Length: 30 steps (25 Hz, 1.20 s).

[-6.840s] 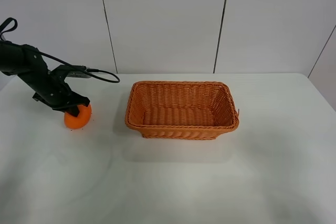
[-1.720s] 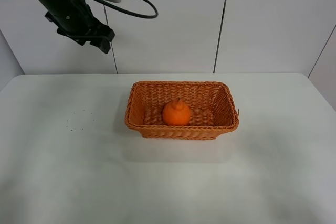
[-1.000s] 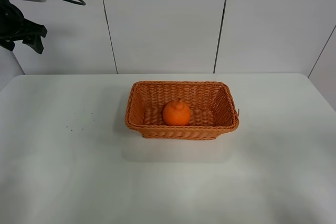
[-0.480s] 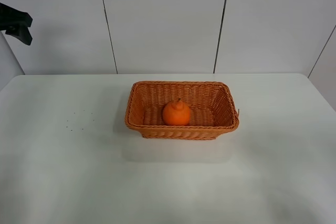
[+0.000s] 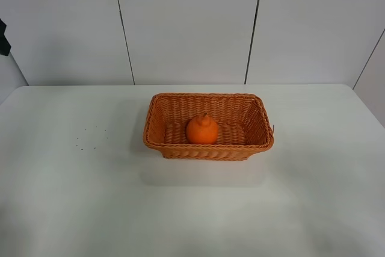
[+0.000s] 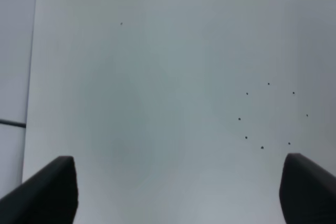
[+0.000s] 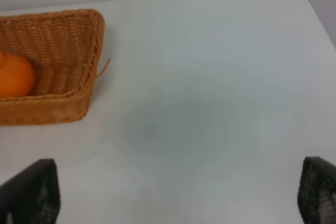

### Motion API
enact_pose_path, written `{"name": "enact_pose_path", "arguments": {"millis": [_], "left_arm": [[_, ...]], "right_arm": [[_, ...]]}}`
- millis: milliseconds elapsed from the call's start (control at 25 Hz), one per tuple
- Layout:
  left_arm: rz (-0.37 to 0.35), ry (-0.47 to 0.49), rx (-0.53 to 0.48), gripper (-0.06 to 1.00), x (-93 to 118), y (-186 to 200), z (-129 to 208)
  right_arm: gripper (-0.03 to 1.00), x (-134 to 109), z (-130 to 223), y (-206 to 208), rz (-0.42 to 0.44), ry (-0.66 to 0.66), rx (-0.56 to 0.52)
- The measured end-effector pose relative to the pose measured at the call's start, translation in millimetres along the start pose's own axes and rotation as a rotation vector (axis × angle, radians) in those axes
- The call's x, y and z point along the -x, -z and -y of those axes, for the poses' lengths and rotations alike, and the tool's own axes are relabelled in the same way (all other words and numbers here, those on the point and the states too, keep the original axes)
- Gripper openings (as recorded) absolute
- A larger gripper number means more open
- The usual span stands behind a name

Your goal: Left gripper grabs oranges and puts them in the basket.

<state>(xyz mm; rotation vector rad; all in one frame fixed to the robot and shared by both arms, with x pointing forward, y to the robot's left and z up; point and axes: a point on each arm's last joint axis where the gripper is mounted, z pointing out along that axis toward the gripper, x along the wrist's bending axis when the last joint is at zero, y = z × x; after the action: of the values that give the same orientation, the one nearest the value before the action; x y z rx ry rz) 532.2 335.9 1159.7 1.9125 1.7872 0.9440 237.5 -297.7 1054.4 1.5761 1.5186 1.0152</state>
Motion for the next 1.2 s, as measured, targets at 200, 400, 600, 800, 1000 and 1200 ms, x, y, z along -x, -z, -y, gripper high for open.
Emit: {"name": "enact_pose_path", "arguments": {"millis": [200, 400, 600, 800, 1000, 1200], "left_arm": [[-0.004, 0.01, 0.031, 0.88, 1, 27, 22], [0.039, 0.048, 0.075, 0.88, 9, 53, 54], [0.066, 0.067, 0.136, 0.88, 16, 80, 89], [0.093, 0.103, 0.23, 0.88, 22, 108, 123], [0.09, 0.111, 0.299, 0.88, 29, 124, 163], [0.078, 0.114, 0.371, 0.88, 35, 133, 199]], "right_arm": [[0.69, 0, 0, 0, 0.0, 0.0, 0.0], [0.69, 0, 0, 0, 0.0, 0.0, 0.0], [0.69, 0, 0, 0, 0.0, 0.0, 0.0], [0.69, 0, 0, 0, 0.0, 0.0, 0.0], [0.69, 0, 0, 0, 0.0, 0.0, 0.0], [0.69, 0, 0, 0, 0.0, 0.0, 0.0]]}}
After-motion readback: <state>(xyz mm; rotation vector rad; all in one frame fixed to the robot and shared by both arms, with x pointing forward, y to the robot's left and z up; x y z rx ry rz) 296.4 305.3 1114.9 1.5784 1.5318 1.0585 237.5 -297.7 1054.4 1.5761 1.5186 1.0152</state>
